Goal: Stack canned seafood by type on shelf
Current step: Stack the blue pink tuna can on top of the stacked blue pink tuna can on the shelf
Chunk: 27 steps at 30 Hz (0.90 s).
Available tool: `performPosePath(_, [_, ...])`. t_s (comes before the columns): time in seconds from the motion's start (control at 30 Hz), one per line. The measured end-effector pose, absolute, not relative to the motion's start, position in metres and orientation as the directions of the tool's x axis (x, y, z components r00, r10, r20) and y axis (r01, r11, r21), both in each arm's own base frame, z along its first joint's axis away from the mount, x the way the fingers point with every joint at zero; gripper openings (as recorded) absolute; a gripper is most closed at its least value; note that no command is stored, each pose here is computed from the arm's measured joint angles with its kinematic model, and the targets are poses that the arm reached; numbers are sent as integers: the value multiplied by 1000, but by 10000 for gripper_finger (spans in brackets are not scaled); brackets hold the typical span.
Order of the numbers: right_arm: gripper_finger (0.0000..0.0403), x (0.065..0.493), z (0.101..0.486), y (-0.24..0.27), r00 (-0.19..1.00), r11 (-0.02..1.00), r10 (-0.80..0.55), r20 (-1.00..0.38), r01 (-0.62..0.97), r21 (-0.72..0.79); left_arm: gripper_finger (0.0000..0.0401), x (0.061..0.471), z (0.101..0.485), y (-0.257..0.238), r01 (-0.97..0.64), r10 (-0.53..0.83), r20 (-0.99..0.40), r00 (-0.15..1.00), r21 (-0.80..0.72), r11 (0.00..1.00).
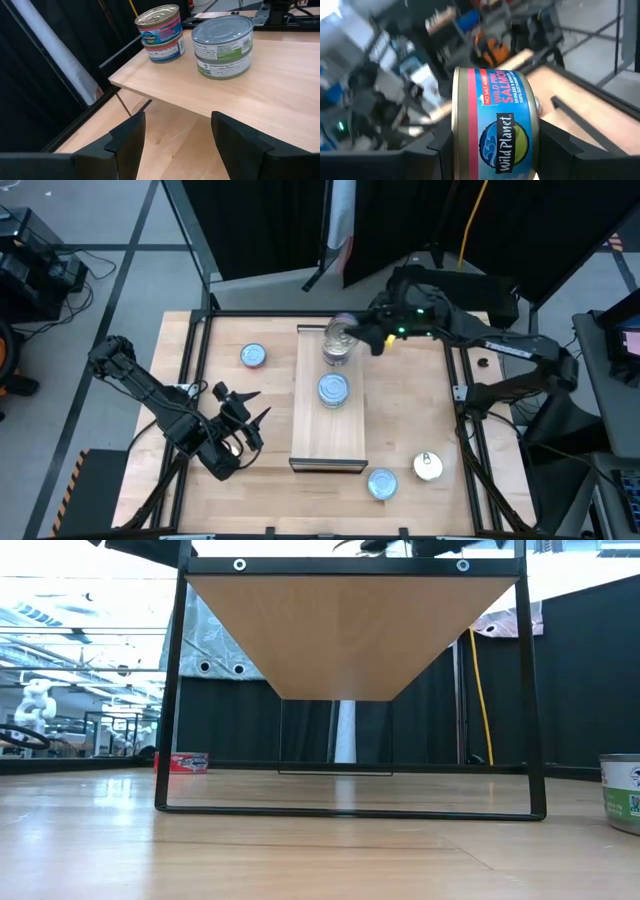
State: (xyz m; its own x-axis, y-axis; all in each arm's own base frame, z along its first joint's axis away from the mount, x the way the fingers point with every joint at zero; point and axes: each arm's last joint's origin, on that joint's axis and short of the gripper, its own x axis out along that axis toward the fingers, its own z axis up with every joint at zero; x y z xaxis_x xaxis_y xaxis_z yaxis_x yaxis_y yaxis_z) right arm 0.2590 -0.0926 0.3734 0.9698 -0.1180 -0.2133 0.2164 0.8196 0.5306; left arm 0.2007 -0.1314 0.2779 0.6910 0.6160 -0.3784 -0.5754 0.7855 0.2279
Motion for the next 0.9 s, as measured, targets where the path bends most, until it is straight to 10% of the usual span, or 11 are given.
performPosePath(0.9, [192, 261, 292, -102, 986, 637, -160, -42, 135, 759, 228, 204, 302, -131, -565, 607, -359, 709, 226, 794])
